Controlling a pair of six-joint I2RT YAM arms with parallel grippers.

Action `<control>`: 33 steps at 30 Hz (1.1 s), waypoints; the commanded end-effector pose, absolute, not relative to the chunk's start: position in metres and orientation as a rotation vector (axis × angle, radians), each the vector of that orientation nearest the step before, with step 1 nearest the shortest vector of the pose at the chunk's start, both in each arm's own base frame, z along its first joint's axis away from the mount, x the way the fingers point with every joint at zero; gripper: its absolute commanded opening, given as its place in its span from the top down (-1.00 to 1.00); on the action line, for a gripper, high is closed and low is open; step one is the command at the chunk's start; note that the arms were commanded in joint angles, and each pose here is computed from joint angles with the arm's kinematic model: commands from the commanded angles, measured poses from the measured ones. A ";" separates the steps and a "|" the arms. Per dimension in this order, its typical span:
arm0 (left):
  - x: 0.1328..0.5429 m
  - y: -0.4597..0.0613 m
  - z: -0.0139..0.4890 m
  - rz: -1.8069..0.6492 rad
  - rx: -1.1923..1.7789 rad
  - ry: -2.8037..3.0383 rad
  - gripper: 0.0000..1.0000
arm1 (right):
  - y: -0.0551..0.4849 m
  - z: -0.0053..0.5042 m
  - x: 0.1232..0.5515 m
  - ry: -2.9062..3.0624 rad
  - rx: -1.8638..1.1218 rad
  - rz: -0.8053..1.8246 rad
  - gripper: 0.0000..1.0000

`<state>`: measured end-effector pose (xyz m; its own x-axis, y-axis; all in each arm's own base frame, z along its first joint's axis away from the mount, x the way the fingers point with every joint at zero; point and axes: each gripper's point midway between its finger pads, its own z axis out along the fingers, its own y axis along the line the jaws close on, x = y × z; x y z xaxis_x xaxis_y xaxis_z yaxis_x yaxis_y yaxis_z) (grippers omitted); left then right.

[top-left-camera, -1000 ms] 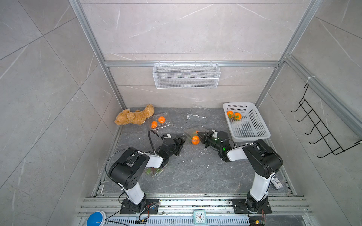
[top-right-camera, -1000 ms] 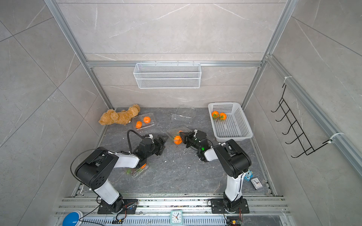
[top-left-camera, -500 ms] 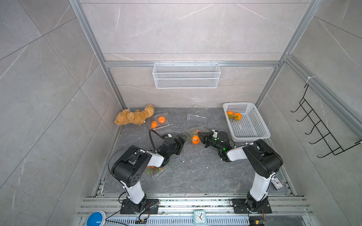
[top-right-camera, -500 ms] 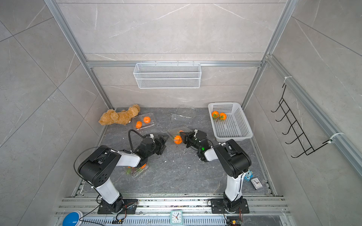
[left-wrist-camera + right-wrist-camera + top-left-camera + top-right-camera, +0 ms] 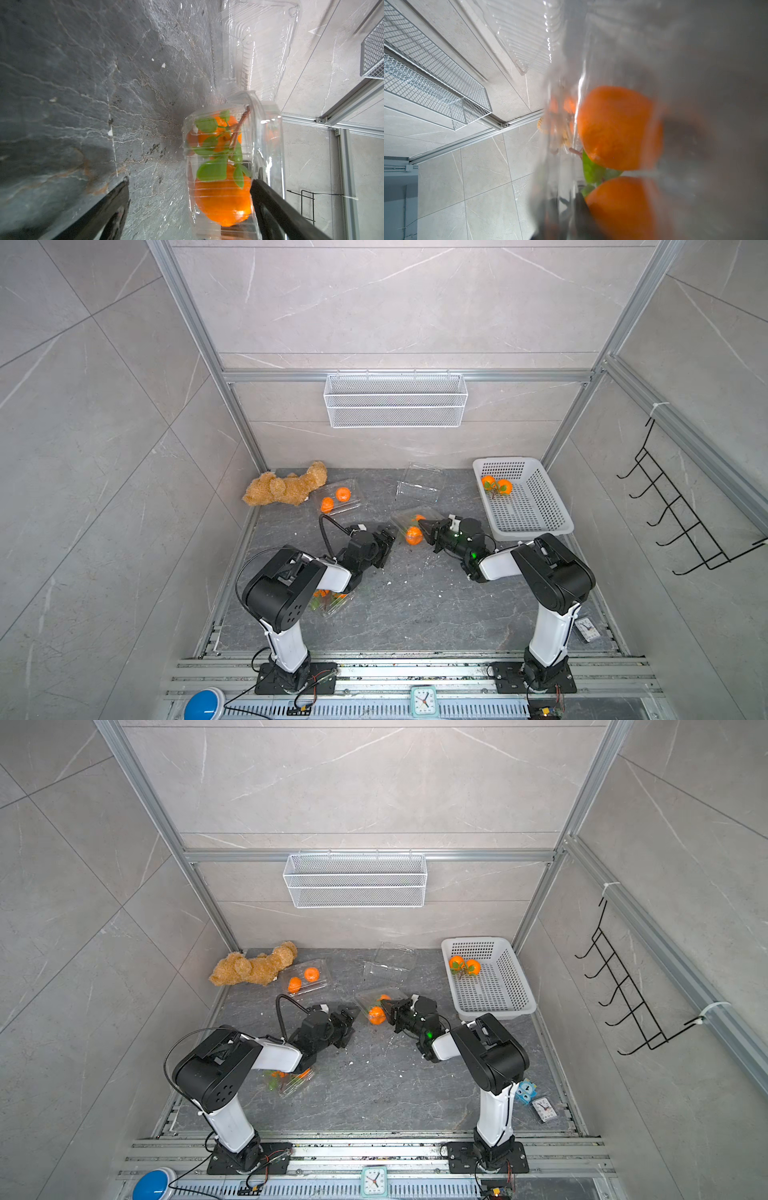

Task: Take oranges out of containers
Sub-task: Open the packing box at the center of the board.

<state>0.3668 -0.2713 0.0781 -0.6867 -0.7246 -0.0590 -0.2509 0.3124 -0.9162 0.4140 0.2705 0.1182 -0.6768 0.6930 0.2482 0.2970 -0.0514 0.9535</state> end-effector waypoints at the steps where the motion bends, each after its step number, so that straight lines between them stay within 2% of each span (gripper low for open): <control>1: 0.370 -0.295 0.096 -1.440 -0.781 2.087 -0.86 | 0.291 0.130 0.406 1.953 0.932 1.867 0.64; 16: 0.366 -0.302 0.092 -1.444 -0.777 2.104 -0.85 | 0.314 0.157 0.399 1.933 0.763 1.968 0.43; 25: 0.364 -0.301 0.092 -1.443 -0.778 2.105 -0.85 | 0.321 0.162 0.396 1.921 0.733 1.991 0.38; 33: 0.359 -0.281 0.096 -1.387 -0.788 2.107 -0.85 | 0.319 0.173 0.395 1.940 0.664 1.951 0.26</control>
<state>0.3565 -0.2887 0.0731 -0.7196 -0.6928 -0.0478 -0.2497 0.3223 -0.9131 0.3929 0.3178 0.1540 -0.8252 0.5388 0.1693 0.1704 -0.0482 0.9842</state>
